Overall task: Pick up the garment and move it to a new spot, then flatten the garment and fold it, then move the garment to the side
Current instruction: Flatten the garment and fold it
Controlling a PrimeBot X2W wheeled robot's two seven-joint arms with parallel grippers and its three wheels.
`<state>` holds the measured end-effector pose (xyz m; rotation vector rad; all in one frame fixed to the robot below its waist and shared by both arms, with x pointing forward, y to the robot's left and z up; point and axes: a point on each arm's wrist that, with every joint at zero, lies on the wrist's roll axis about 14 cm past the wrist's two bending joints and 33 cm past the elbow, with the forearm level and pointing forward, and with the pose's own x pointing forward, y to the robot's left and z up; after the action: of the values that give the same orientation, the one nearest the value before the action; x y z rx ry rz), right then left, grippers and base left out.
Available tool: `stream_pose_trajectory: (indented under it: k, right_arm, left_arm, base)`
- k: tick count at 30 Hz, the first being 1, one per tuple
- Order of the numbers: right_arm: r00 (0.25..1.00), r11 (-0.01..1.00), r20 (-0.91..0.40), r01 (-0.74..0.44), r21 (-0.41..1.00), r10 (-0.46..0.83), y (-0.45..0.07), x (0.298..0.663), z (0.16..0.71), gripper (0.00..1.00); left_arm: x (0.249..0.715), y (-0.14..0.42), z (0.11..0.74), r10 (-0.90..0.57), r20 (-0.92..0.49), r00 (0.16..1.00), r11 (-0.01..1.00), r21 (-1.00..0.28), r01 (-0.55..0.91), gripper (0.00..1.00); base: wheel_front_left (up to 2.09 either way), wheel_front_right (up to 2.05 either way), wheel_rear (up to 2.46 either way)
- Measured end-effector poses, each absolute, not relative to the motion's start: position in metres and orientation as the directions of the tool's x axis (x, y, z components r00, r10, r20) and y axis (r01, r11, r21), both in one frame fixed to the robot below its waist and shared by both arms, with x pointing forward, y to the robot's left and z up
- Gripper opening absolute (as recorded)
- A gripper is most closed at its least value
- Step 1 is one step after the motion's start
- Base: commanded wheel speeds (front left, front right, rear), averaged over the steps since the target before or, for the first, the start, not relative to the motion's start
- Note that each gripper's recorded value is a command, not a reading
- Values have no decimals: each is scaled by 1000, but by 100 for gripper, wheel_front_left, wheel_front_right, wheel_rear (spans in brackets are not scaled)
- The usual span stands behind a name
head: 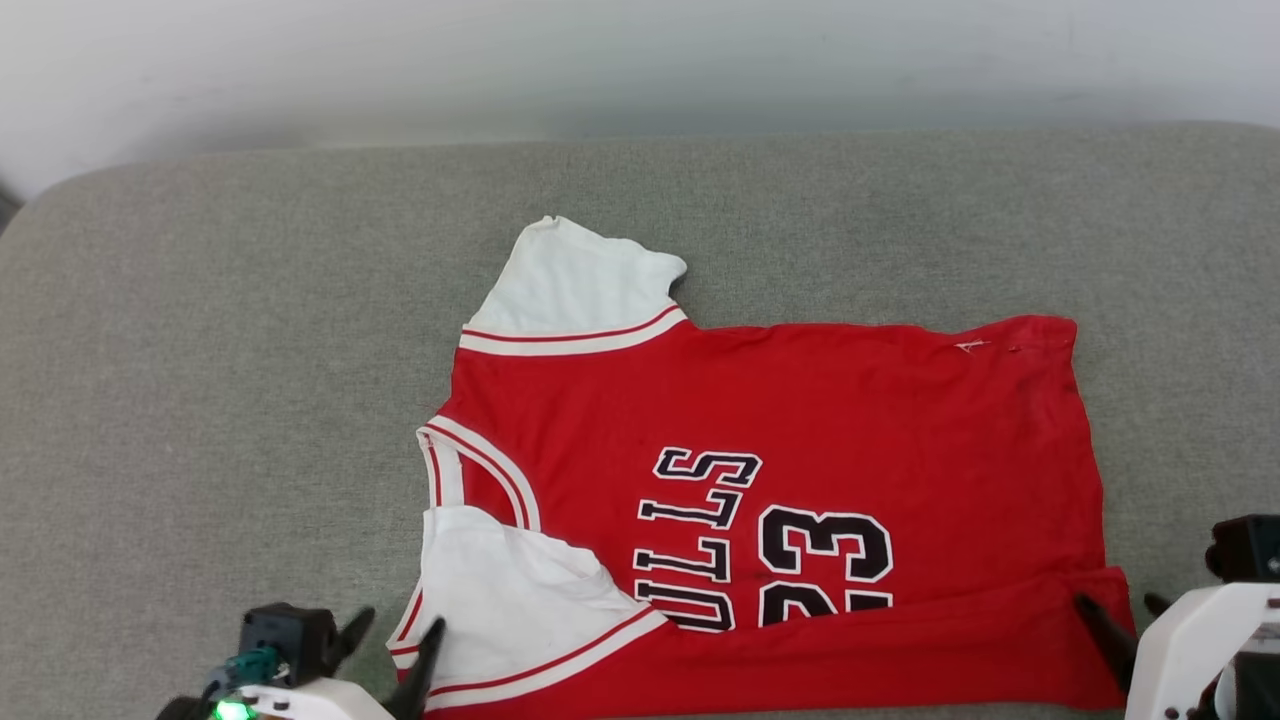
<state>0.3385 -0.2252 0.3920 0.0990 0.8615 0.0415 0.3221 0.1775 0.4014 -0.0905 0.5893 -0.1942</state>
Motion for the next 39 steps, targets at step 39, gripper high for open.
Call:
stream_pose_trajectory:
  k: [39]
  right_arm:
    - [1000,987,28,-18,158,13,-215,424,504,100]
  left_arm:
    - [525,143,537,-444,16,896,895,48,443,100]
  base:
    - [0,0,0]
